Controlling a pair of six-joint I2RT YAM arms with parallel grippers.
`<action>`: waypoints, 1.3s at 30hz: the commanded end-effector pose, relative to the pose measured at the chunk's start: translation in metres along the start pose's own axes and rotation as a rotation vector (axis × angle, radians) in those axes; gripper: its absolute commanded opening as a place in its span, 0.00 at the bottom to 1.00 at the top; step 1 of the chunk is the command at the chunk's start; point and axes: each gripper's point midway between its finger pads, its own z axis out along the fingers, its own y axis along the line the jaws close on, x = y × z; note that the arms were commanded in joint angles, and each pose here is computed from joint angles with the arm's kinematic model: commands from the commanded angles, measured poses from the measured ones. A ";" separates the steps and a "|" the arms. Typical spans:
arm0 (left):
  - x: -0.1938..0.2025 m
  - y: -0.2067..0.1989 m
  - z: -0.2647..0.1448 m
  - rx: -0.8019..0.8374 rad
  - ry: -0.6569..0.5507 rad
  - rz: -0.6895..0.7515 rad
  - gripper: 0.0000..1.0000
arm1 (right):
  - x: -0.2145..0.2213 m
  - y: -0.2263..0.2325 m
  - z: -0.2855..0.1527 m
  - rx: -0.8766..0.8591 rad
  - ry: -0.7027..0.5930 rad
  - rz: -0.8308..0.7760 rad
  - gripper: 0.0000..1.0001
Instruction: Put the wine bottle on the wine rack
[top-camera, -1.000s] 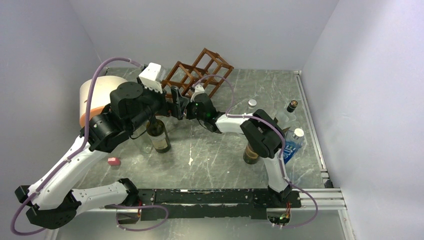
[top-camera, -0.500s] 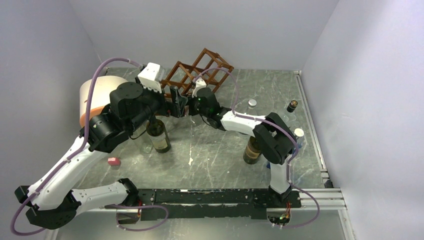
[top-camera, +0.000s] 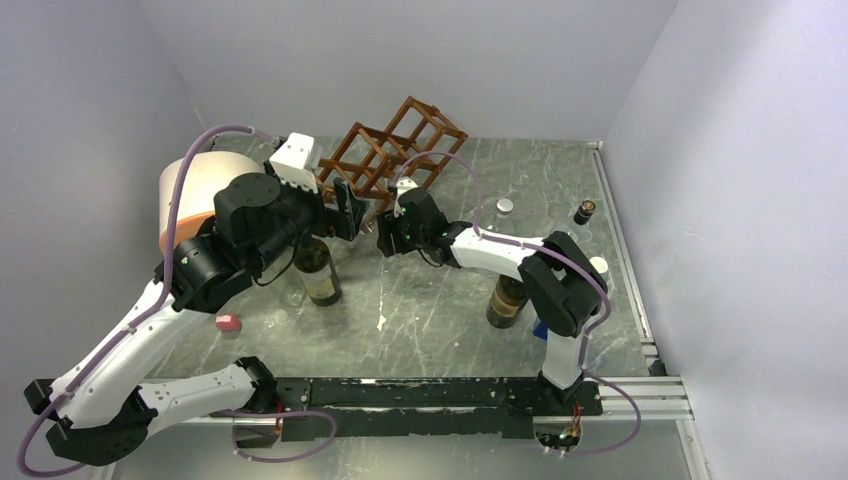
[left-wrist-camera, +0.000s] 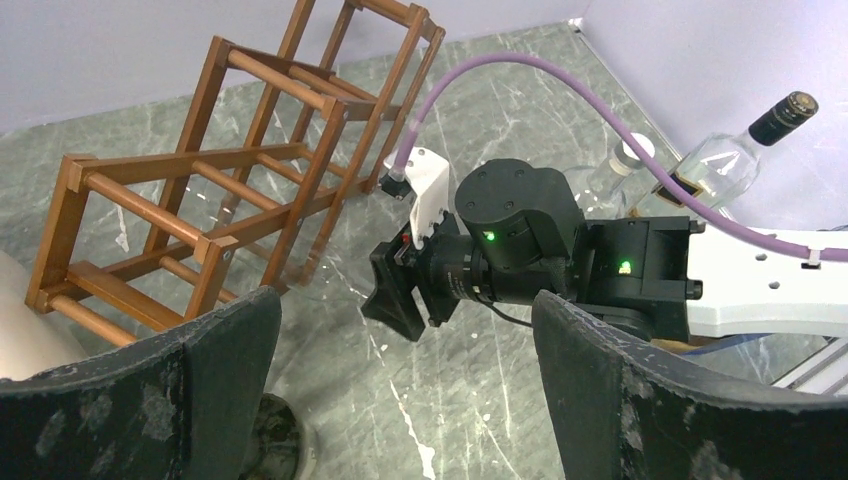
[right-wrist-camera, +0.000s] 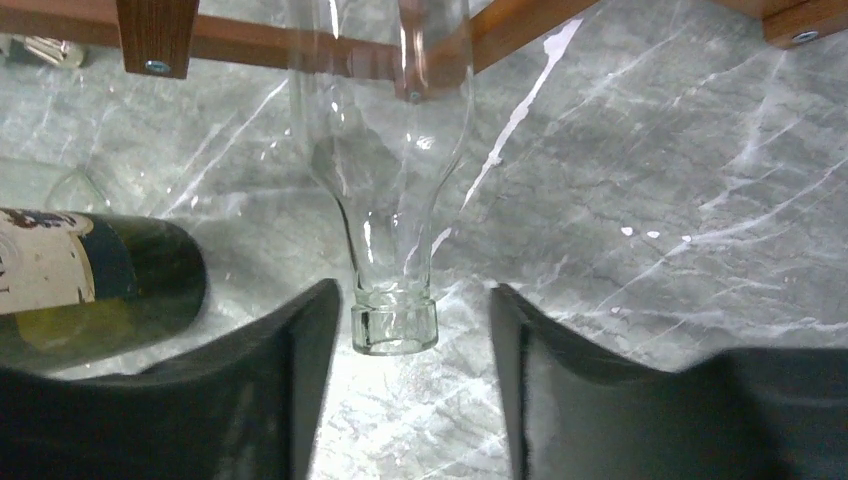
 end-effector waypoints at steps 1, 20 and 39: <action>0.002 0.003 0.002 -0.018 0.001 0.011 0.99 | 0.000 0.005 0.002 -0.031 0.023 -0.024 0.53; -0.004 0.007 -0.006 -0.030 -0.006 0.013 0.99 | -0.043 0.020 -0.015 -0.062 -0.073 0.012 0.67; -0.027 -0.014 -0.036 0.163 -0.182 0.039 0.99 | -0.121 -0.042 -0.243 0.343 -0.380 -0.013 0.67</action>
